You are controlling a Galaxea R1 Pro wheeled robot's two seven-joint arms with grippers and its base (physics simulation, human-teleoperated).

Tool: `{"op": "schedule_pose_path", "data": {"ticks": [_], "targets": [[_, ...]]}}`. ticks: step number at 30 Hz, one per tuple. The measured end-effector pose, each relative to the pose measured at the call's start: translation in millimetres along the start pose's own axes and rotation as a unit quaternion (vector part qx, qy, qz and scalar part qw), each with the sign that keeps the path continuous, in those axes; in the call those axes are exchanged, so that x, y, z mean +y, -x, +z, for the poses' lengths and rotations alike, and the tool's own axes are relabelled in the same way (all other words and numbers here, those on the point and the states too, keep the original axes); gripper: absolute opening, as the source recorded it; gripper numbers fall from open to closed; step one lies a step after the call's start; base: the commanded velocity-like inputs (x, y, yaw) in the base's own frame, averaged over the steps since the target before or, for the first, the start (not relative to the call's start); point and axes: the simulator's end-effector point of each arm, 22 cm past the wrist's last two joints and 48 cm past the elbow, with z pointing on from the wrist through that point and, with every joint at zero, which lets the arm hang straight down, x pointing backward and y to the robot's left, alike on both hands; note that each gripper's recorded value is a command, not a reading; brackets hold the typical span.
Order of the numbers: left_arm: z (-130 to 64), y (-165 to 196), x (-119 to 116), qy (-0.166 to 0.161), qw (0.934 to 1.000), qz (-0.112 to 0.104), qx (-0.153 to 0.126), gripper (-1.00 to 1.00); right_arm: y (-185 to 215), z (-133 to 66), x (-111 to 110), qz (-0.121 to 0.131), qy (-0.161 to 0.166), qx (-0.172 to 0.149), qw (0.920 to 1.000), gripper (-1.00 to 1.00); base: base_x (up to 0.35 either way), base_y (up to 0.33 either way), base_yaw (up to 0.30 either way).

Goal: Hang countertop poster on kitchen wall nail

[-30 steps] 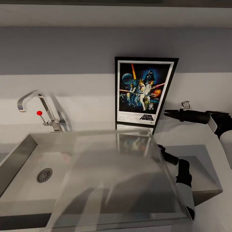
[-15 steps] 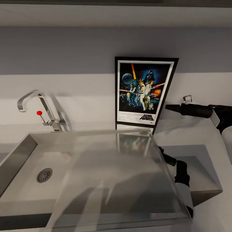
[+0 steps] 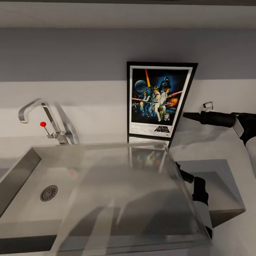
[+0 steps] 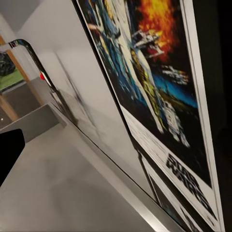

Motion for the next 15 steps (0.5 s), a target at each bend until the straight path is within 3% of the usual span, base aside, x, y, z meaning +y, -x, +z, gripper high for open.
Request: {"op": "schedule_pose_path", "data": {"ticks": [15], "targets": [[-0.9, -5.9, 2.5, 0.004, 1.0000, -0.002, 0.008, 1.00, -8.6, 3.0, -7.7, 0.006, 0.000, 0.004, 1.0000, 1.00, 0.000, 0.000, 0.000]]}}
